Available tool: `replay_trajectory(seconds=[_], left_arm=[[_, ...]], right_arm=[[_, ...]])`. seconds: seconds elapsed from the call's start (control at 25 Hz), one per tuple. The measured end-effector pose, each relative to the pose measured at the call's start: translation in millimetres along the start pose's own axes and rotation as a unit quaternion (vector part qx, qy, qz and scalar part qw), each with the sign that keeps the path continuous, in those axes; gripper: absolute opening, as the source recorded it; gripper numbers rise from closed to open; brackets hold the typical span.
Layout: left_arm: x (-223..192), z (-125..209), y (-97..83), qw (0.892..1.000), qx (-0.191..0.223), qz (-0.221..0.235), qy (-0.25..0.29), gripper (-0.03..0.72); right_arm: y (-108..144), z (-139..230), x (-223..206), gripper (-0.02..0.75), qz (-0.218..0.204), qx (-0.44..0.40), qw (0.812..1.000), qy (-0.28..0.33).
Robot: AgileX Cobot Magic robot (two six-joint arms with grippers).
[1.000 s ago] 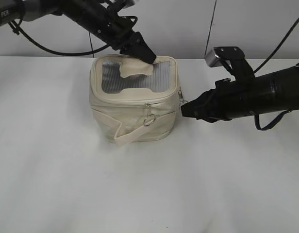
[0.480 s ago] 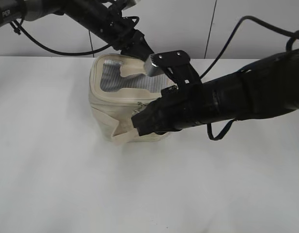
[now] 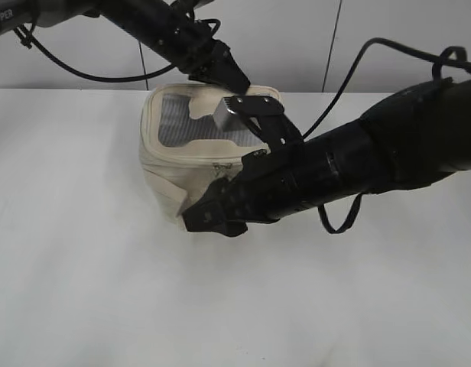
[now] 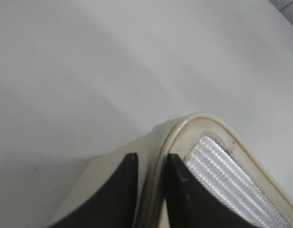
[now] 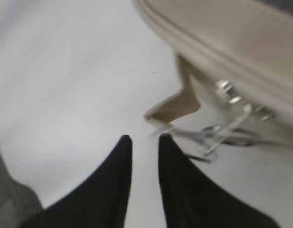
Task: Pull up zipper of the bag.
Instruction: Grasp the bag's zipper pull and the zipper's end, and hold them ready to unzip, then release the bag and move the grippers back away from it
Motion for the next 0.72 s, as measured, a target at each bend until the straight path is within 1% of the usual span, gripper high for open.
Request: replay_trajectory(seconds=[0.08,0.12,0.16,0.24,0.36,0.44,0.56,0.68,0.72], left_arm=[[6,-3,-3.5,1.0,0.003,-0.004,-0.004,0.265],[10,-5,-5.6,1.0,0.008,-0.008,-0.005,0.291],[15,-7,-8.4,1.0,0.01,-0.012,-0.007,0.309],[28,-14,-16.5,1.0,0.012,-0.016,-0.017,0.318],[53,-25,-30.1,0.999,0.009,-0.029,-0.035,0.309],[72,-29,-34.2,0.997,0.005,-0.058,-0.041,0.305],[104,-30,-37.3,0.992,0.006,-0.119,-0.046,0.298],[133,-18,-48.2,0.986,0.016,-0.16,-0.042,0.295],[139,-9,-47.1,0.984,0.024,-0.175,-0.035,0.294]], right_arm=[[1,2,8,0.472,-0.007,0.001,1.0,0.012],[-1,2,13,0.515,-0.004,-0.002,1.0,0.017],[-6,1,21,0.542,0.0,-0.005,1.0,0.021],[-12,2,36,0.549,0.001,-0.013,0.999,0.032],[-18,4,60,0.547,-0.008,-0.037,0.998,0.044],[-23,5,77,0.547,-0.01,-0.058,0.997,0.05],[-35,14,99,0.547,0.011,-0.08,0.994,0.073],[-42,27,121,0.547,0.043,-0.087,0.989,0.109],[-40,28,128,0.547,0.05,-0.085,0.988,0.116]])
Point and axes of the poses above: a point on each arm's last joint axis where the gripper is mounted, x pointing back along that axis away from the gripper, y along the wrist's bending axis when the last joint is at zero, z = x × y, the point moved 10 cm from there along -x, pointing out along that axis toward the gripper, and after that the axes turned 12 degrees about x, right-handed, at the moved point
